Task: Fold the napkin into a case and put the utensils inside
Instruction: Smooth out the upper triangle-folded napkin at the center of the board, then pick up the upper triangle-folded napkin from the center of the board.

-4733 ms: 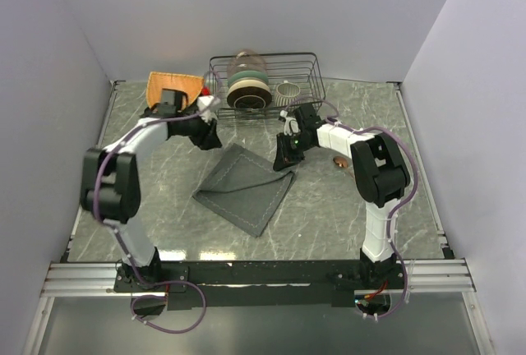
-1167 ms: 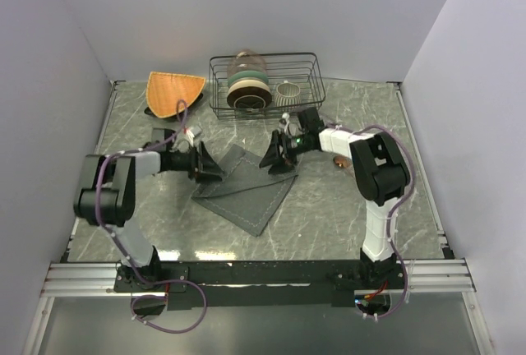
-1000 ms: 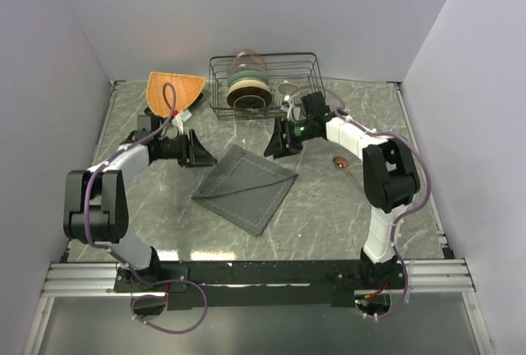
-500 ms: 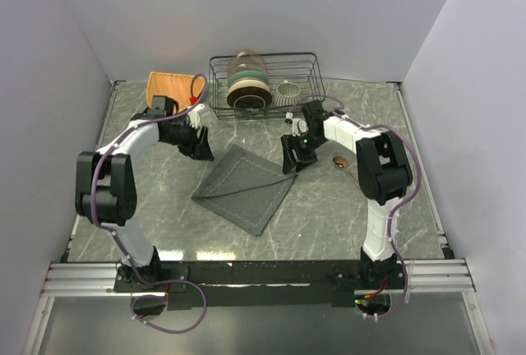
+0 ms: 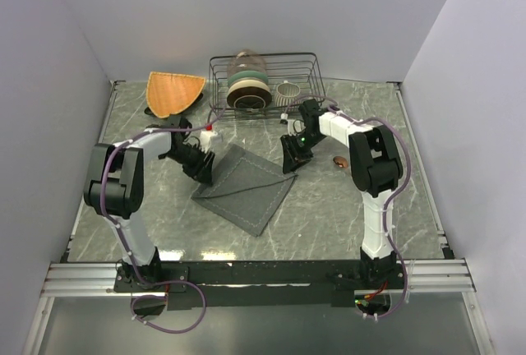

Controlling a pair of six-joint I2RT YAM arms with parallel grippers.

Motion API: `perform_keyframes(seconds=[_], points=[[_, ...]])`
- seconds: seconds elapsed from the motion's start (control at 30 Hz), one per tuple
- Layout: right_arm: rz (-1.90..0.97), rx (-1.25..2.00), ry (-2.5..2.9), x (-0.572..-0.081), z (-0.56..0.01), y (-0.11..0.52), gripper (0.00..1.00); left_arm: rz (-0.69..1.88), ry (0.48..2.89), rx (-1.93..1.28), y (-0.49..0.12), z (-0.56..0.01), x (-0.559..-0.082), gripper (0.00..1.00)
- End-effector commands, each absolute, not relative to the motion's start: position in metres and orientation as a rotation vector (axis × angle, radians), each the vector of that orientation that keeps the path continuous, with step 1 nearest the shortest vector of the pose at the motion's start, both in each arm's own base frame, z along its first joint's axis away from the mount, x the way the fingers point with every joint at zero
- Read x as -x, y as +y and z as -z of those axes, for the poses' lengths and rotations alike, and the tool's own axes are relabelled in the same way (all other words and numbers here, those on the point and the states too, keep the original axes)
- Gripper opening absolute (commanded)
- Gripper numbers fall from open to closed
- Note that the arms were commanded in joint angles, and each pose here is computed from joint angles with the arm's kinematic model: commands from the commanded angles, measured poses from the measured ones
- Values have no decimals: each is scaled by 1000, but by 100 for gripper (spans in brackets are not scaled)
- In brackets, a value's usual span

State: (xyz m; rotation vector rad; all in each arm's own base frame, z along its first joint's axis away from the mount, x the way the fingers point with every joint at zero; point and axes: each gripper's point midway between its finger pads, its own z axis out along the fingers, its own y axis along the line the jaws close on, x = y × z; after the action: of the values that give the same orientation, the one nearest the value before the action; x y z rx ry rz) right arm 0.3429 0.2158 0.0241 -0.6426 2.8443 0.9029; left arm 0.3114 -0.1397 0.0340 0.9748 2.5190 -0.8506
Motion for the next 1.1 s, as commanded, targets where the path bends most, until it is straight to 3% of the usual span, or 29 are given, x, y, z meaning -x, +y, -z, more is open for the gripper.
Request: perform_keyframes(seconds=[0.0,0.13,0.23,0.3,0.5,0.63,1.07], points=[[-976,716,2835,-341,-25,219,40,873,2530,-1059,-139,-36,-280,45],[-1045,725,2808,-343,-31,227,33,868,2520,-1106,-142,-41,-267,43],[-1093,728,2775,-347,-37,233,30,871,2466,-1089,-145,-54,-277,51],[-1110,734,2749,-350,-44,237,26,845,2329,-1044,-142,-78,-304,59],[-1160,724,2703,-347,-57,242,11,813,1883,-1240,-177,-139,-357,66],[-1176,710,2682,-343,-63,244,1,851,1696,-1438,-217,-134,-374,73],[-1234,699,2629,-331,-80,249,0,836,1428,-1764,-302,-91,-379,69]])
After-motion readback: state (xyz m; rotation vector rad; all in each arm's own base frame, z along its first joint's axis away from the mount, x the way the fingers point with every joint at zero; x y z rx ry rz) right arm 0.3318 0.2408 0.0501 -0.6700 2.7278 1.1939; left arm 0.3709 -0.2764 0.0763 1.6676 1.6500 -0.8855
